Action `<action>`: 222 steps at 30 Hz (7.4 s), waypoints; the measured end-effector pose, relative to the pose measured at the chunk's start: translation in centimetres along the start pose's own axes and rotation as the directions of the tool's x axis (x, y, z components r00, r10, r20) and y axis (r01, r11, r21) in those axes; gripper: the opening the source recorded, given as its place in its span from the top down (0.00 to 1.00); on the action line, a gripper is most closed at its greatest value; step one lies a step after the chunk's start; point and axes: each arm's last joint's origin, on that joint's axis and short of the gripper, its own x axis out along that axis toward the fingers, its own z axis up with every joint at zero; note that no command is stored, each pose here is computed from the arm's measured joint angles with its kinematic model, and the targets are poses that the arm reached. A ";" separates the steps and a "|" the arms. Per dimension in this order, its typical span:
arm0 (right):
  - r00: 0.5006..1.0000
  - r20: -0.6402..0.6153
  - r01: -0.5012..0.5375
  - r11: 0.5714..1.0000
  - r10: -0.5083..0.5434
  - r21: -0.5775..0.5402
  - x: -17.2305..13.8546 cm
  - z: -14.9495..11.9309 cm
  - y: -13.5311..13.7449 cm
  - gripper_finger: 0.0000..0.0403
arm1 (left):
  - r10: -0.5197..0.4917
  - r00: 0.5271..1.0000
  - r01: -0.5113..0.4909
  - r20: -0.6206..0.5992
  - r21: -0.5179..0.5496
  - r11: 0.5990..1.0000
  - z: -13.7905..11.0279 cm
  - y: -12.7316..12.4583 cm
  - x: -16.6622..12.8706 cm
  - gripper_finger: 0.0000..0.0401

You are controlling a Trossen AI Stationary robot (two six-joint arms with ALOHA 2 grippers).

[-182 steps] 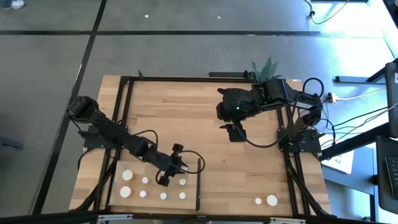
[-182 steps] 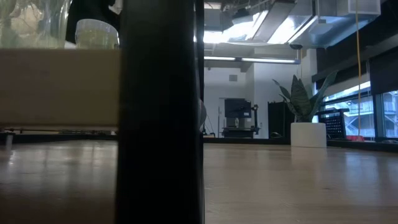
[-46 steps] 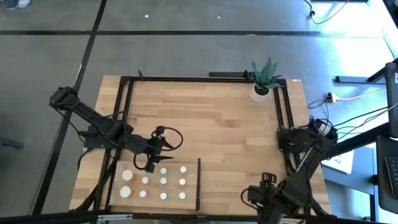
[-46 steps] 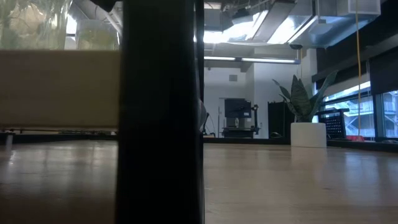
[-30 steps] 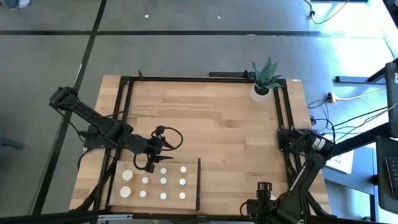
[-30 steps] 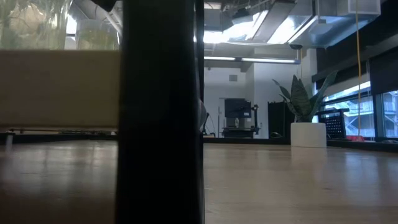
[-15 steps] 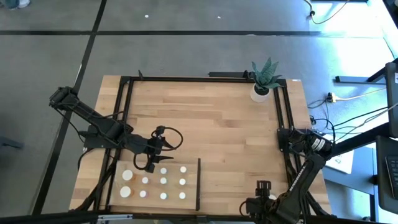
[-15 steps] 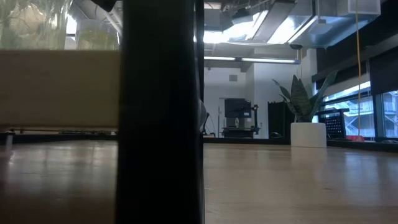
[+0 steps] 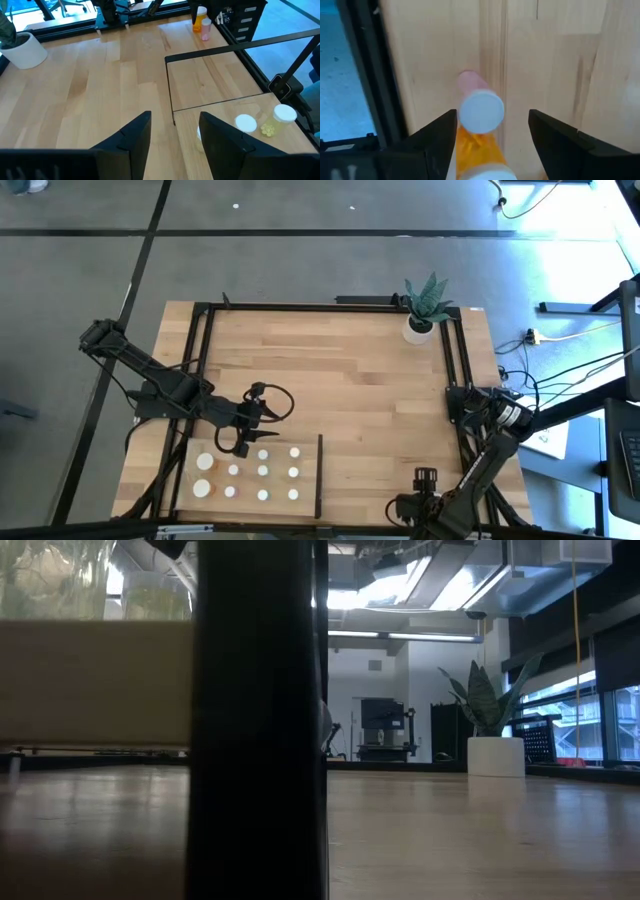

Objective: Pick and place medicine bottles onto shelf by color
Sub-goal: Put the pink pill bottle on the shelf aligned with the other pink pill bottle

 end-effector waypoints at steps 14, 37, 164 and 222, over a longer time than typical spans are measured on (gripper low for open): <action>0.999 -0.009 -0.039 0.999 0.039 -0.007 1.2 -0.1 0.2 0.38 | 0.000 1.000 0.000 0.000 -0.002 1.000 0.0 0.0 0.0 0.60; 0.999 0.006 -0.050 0.998 0.050 0.022 1.2 0.5 0.0 0.65 | 0.001 1.000 -0.001 0.000 -0.002 1.000 0.0 0.0 0.0 0.60; 0.983 0.166 -0.107 0.976 0.075 0.188 3.6 25.9 -33.4 0.41 | -0.012 0.993 0.014 -0.114 0.012 1.000 -1.1 0.3 0.0 0.60; 0.779 0.461 0.301 0.898 -0.425 0.320 -17.0 9.1 -20.9 0.41 | 0.162 0.967 -0.182 -0.195 -0.088 0.979 -2.2 6.5 6.6 0.61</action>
